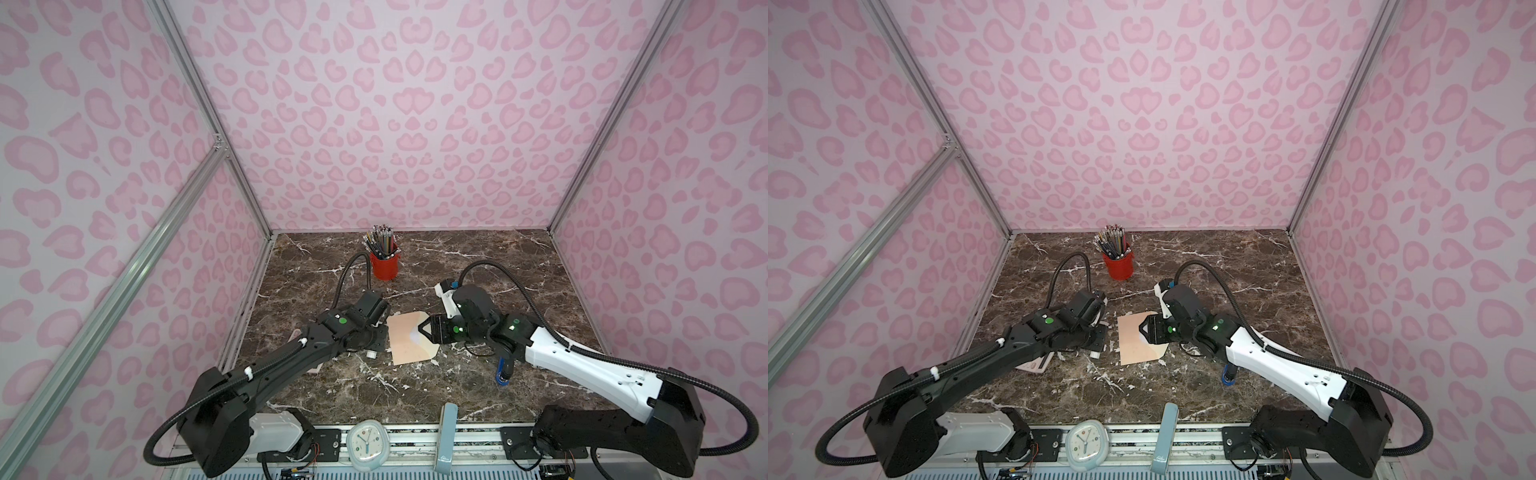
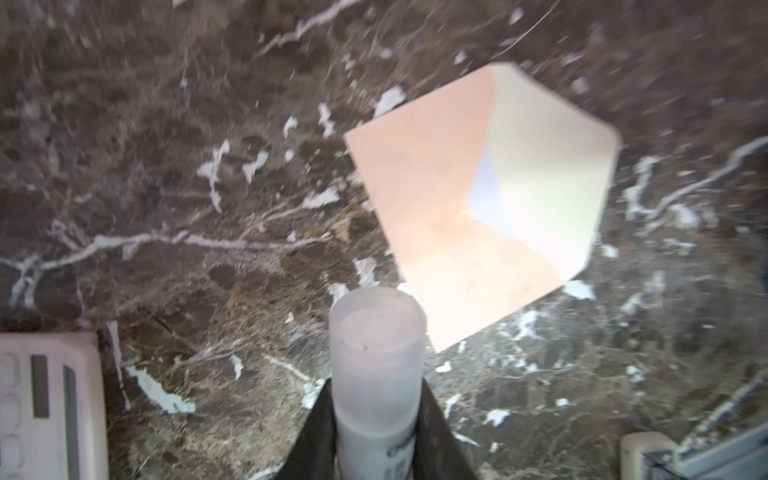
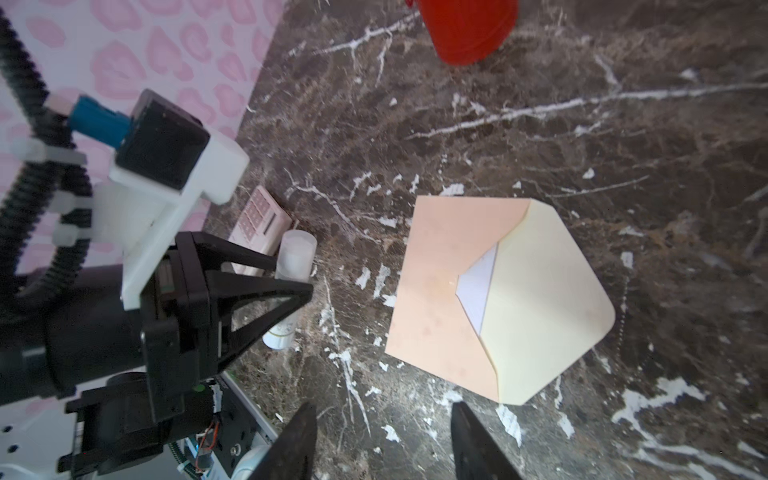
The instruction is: Place the letter into the envelope and seal it
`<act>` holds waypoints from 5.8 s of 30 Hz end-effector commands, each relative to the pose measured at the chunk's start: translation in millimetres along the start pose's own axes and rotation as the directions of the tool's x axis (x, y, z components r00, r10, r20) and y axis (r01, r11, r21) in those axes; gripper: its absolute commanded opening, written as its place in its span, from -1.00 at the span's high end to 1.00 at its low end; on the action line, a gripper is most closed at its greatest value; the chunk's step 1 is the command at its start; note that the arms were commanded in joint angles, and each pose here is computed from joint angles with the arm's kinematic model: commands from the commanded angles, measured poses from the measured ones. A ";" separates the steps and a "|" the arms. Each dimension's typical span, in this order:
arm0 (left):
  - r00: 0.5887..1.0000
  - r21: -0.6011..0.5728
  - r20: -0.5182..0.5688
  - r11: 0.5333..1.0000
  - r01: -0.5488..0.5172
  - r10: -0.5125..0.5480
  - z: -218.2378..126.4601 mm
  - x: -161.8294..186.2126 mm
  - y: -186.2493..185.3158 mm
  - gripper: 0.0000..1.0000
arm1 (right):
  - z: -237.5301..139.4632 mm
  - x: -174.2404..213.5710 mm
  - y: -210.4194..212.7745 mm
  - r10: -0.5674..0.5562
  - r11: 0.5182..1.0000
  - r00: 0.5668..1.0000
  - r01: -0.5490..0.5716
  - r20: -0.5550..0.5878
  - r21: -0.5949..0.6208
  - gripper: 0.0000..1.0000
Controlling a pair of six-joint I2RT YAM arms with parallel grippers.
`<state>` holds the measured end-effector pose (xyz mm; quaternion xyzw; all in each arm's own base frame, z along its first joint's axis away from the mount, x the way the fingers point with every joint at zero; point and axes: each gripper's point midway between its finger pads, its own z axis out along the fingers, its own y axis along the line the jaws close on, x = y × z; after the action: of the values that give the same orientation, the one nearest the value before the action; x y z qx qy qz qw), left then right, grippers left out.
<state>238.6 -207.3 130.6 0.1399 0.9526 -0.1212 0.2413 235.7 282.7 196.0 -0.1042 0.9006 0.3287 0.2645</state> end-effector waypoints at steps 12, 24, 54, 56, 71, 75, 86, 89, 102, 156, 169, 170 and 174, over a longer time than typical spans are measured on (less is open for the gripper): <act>0.908 0.315 0.405 0.915 -0.253 0.112 -45.3 -44.4 -106.3 0.53 | -62.5 -47.4 36.2 -0.003 0.997 0.979 0.018 0.202 -0.077 -0.21; 0.856 0.352 0.499 0.871 -0.342 0.135 -60.0 -44.7 -142.6 0.53 | -59.9 -29.9 20.0 -0.005 1.000 0.990 0.004 0.138 0.004 -0.23; 0.839 0.363 0.525 0.853 -0.376 0.146 -67.2 -41.4 -148.3 0.43 | -35.4 -20.2 28.6 0.023 1.000 0.998 -0.022 0.059 -0.013 0.57; 0.841 0.373 0.522 0.848 -0.376 0.143 -66.9 -39.8 -149.3 0.29 | -37.4 -22.8 30.3 0.020 1.000 0.998 -0.019 0.067 -0.015 0.63; 0.836 0.380 0.530 0.842 -0.383 0.141 -68.1 -37.7 -148.8 0.12 | -37.4 -23.9 34.3 0.001 1.000 0.999 0.000 0.048 -0.006 0.71; 0.833 0.381 0.534 0.840 -0.386 0.141 -70.0 -38.4 -149.3 0.16 | -35.8 -20.8 33.6 -0.006 1.000 0.999 0.006 0.033 -0.001 0.73; 0.835 0.383 0.533 0.840 -0.383 0.138 -62.2 -39.8 -149.1 0.25 | -37.1 -18.7 36.4 -0.014 1.000 1.000 0.014 0.021 -0.008 0.75; 0.838 0.384 0.529 0.842 -0.380 0.137 -58.9 -40.5 -148.8 0.29 | -38.1 -18.7 37.0 -0.014 1.000 1.000 0.014 0.022 -0.011 0.75; 0.844 0.386 0.520 0.845 -0.371 0.132 -55.5 -38.6 -143.8 0.70 | -40.1 -21.8 35.2 -0.028 1.000 0.999 0.028 0.030 0.003 0.76; 0.766 0.402 0.642 0.865 -0.301 -0.032 -135.8 -26.9 -87.1 0.85 | 56.5 -10.9 -258.3 0.153 0.653 0.971 -0.241 0.186 0.718 0.63; 0.758 0.392 0.651 0.875 -0.285 -0.045 -139.9 -23.1 -77.0 0.85 | 51.0 -6.1 -256.0 0.153 0.657 0.974 -0.225 0.165 0.719 0.31; 0.757 0.392 0.652 0.874 -0.285 -0.045 -140.1 -22.9 -77.0 0.85 | 49.3 -7.9 -254.4 0.150 0.660 0.975 -0.224 0.167 0.717 0.28; 0.754 0.395 0.655 0.876 -0.278 -0.056 -141.7 -23.4 -75.5 0.85 | 41.1 -19.3 -242.6 0.125 0.676 0.978 -0.209 0.169 0.706 0.16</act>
<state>171.7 -241.9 271.2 0.2114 0.7447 -0.3705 0.5133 356.9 124.9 42.7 0.1191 0.9467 -0.0171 0.2989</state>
